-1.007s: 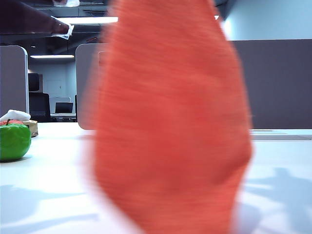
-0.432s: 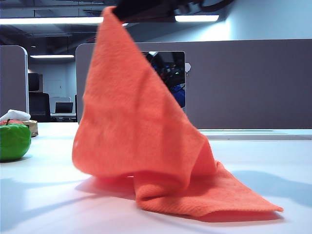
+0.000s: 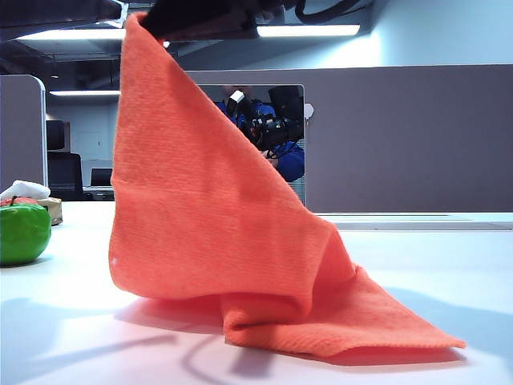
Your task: Pick up the cloth from the table and use it to cover the mirror.
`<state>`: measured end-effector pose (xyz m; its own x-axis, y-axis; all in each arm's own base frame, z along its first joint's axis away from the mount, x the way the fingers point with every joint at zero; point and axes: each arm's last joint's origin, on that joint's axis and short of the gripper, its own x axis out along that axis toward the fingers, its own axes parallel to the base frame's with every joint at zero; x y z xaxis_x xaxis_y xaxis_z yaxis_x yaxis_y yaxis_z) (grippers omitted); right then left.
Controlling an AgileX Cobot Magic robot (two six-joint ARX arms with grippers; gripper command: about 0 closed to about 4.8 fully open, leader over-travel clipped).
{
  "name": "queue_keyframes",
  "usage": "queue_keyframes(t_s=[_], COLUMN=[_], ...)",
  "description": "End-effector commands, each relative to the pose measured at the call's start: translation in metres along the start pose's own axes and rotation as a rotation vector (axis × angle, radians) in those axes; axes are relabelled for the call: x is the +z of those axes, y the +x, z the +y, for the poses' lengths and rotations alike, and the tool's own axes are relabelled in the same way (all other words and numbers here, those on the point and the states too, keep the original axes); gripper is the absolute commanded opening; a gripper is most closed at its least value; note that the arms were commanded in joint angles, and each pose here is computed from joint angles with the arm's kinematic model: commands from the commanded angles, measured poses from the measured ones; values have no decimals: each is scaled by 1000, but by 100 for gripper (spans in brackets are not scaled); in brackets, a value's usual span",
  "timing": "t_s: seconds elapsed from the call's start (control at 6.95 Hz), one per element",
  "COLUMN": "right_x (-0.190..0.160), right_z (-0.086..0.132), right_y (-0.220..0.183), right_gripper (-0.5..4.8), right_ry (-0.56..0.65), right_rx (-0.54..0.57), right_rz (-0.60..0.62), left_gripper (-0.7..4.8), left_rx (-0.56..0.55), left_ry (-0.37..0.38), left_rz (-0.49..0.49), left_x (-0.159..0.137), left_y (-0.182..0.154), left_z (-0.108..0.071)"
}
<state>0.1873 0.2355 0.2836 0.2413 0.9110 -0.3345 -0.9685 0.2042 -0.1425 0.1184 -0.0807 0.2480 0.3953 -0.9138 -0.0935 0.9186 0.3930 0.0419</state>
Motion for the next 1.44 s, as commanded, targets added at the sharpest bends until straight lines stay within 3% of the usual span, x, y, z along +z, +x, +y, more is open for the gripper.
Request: queue_keyframes(t_s=[0.14,0.43,0.72,0.86,1.01,1.15,1.44], right_x=[13,30,37,40,49,54,59], right_z=[17,37,38,38,33,33,32], right_y=[1,-7,-18,-22,-39,-45,-51], right_gripper=[-6,-6,-6,-6,-6,-6,-6], right_ry=[-42,-92,-104,-109,-138,-145,-148], right_rx=[95,128,118,94,-144,-190,-258], right_rz=[-67,-142,-173,-181,-178,-209,-240], left_gripper=[276,268,268,106,121,121,121], left_rx=[-8,-16,-16,-16,58,132,155], left_ry=[4,-64,-74,-56,-39,-28,-21], left_rz=[-1,82,94,95,99,102,97], left_x=[1,-9,-11,-11,-11,-10,-10], left_y=[0,1,2,2,2,3,7], left_z=[0,-1,0,0,3,5,10])
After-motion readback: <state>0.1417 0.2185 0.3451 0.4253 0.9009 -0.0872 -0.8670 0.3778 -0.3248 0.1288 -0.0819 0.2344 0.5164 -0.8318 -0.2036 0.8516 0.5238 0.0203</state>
